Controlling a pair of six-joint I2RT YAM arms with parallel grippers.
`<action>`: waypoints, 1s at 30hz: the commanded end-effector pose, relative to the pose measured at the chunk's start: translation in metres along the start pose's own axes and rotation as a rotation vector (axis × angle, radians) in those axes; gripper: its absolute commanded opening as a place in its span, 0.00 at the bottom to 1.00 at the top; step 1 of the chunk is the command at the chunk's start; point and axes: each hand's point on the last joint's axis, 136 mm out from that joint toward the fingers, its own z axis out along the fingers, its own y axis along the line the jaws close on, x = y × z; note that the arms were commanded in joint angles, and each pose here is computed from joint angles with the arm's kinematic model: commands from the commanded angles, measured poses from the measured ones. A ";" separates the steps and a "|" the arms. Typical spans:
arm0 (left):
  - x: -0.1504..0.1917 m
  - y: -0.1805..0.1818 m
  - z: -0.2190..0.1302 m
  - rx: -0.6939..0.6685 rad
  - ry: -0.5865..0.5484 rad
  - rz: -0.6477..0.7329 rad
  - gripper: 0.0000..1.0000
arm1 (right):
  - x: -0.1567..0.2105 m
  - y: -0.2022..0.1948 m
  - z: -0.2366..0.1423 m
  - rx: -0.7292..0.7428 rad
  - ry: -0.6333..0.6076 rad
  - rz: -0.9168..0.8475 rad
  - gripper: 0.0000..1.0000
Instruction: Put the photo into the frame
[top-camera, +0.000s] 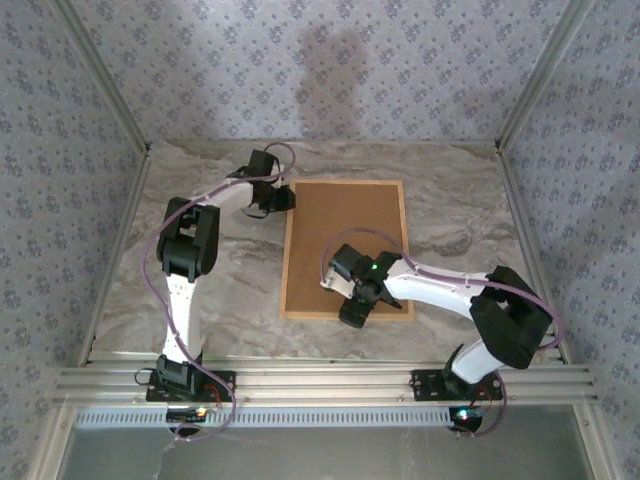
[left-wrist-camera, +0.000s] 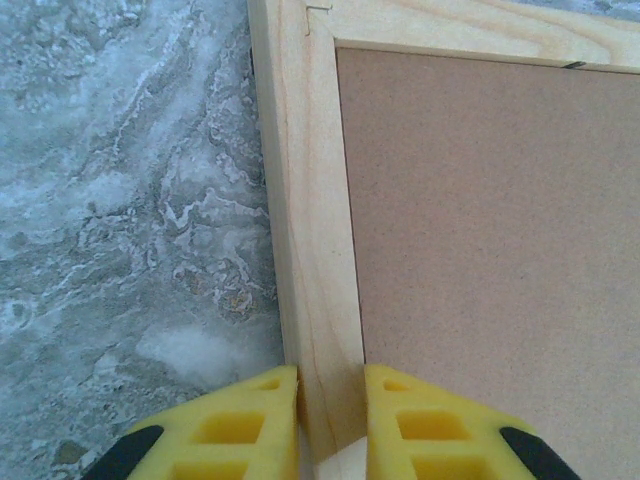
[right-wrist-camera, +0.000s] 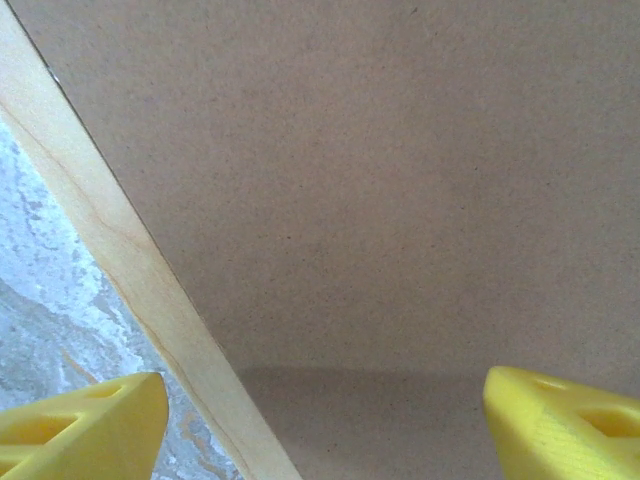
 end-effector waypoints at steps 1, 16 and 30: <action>0.004 0.004 0.003 -0.002 0.031 -0.008 0.20 | 0.006 -0.002 0.003 0.016 0.042 -0.020 0.84; 0.007 0.004 0.005 0.006 0.041 -0.009 0.20 | 0.003 -0.009 0.005 0.049 0.052 -0.017 0.80; 0.008 0.004 0.005 0.008 0.044 -0.005 0.19 | -0.003 -0.014 0.005 0.062 0.046 -0.022 0.76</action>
